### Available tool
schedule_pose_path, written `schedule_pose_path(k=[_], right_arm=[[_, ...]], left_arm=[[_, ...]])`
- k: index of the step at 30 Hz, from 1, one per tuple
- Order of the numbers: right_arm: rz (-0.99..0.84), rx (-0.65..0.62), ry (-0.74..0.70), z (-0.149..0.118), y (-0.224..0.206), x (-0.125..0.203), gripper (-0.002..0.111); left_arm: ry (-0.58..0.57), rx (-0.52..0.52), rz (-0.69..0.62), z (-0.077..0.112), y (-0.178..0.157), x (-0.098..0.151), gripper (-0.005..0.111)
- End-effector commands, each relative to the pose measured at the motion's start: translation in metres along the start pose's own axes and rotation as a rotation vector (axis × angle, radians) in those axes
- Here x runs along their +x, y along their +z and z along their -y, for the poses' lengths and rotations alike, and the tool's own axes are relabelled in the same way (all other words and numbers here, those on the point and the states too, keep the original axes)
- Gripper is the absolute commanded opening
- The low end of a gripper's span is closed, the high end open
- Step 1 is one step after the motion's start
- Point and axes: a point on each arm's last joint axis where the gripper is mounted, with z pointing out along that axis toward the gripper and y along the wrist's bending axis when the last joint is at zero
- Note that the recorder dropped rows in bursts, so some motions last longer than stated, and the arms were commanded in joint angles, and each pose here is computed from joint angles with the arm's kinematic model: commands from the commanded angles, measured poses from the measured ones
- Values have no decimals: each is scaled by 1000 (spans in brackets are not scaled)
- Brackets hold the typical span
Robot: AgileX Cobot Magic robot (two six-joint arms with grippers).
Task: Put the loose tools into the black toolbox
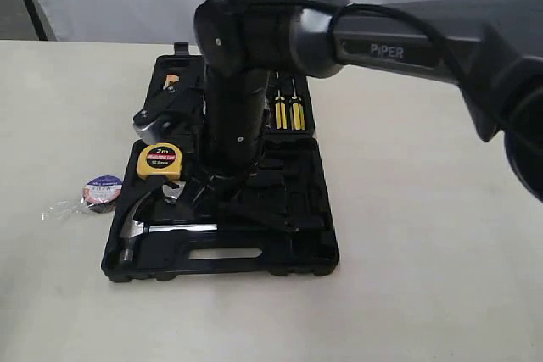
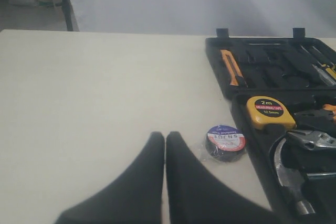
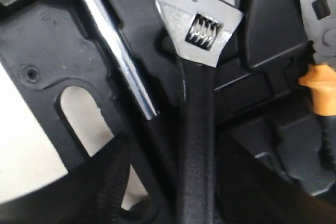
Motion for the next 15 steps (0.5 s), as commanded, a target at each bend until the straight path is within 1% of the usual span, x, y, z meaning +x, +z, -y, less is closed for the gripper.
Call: schedule_pose_path(k=[1, 4, 8, 9, 10, 11, 15], right_arm=[[-42, 108, -51, -6, 7, -3, 49], [-71, 159, -70, -8, 19, -5, 49], [-69, 176, -85, -7, 32, -8, 49], [-63, 178, -85, -7, 33, -9, 47], [-71, 175, -86, -7, 36, -8, 43], [-73, 177, -87, -7, 37, -8, 36], [-77, 198, -105, -5, 38, -8, 0]], left_arm=[[-22, 14, 7, 0, -1, 2, 1], [-22, 14, 7, 0, -1, 2, 1], [-22, 14, 7, 0, -1, 2, 1], [-22, 14, 7, 0, -1, 2, 1], [-22, 14, 7, 0, -1, 2, 1], [-22, 14, 7, 0, -1, 2, 1], [-22, 14, 7, 0, -1, 2, 1]])
